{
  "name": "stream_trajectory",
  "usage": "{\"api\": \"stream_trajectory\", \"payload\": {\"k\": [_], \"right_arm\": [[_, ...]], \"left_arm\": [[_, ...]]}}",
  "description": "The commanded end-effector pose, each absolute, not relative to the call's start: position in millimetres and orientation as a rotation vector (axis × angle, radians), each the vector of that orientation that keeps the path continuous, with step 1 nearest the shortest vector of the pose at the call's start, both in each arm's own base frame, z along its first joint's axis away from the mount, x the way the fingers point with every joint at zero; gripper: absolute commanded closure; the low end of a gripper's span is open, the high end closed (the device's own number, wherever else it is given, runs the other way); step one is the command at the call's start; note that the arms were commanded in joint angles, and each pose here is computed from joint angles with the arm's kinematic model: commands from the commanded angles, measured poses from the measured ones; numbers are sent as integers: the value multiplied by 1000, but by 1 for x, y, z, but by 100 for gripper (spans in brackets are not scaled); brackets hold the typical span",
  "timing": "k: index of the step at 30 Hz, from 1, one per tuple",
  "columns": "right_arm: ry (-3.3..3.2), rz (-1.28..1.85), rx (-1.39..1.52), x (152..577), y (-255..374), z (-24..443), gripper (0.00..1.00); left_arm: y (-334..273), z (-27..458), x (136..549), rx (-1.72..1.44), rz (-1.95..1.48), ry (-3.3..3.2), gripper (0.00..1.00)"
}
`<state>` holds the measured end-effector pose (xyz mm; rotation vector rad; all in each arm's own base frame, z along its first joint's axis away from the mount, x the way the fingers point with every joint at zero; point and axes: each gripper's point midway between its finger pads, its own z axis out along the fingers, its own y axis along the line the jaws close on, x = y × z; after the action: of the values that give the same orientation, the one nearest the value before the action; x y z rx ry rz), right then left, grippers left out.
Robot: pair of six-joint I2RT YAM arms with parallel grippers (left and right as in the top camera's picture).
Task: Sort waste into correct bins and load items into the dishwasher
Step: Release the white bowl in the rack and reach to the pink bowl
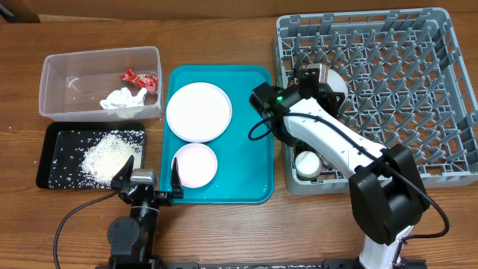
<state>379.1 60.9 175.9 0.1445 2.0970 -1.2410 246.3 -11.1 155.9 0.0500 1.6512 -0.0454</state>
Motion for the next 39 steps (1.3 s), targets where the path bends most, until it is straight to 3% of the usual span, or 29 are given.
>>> {"api": "stream_trajectory", "payload": {"k": [1,5,15,25,29,31,34,39], "right_arm": [[2150,-1279,77,370,63,164,96],[2266,-1221,63,359,73,147,95],[2473,-1057,19,334,108,117,74],[2547,-898,87,325,132,139,67],[2683,-631,107,319,165,139,67],[2767,-472,18,314,191,131,62],[2932,-44,-233,296,255,114,53],[3010,539,-438,264,330,105,51]], "left_arm": [[-9,156,246,55,-22,1646,0],[-9,156,246,55,-22,1646,0],[-9,156,246,55,-21,1646,0],[-9,156,246,55,-21,1646,0],[-9,156,246,55,-21,1646,0],[-9,156,246,55,-21,1646,0],[-9,156,246,55,-21,1646,0],[-9,156,246,55,-22,1646,0]]}}
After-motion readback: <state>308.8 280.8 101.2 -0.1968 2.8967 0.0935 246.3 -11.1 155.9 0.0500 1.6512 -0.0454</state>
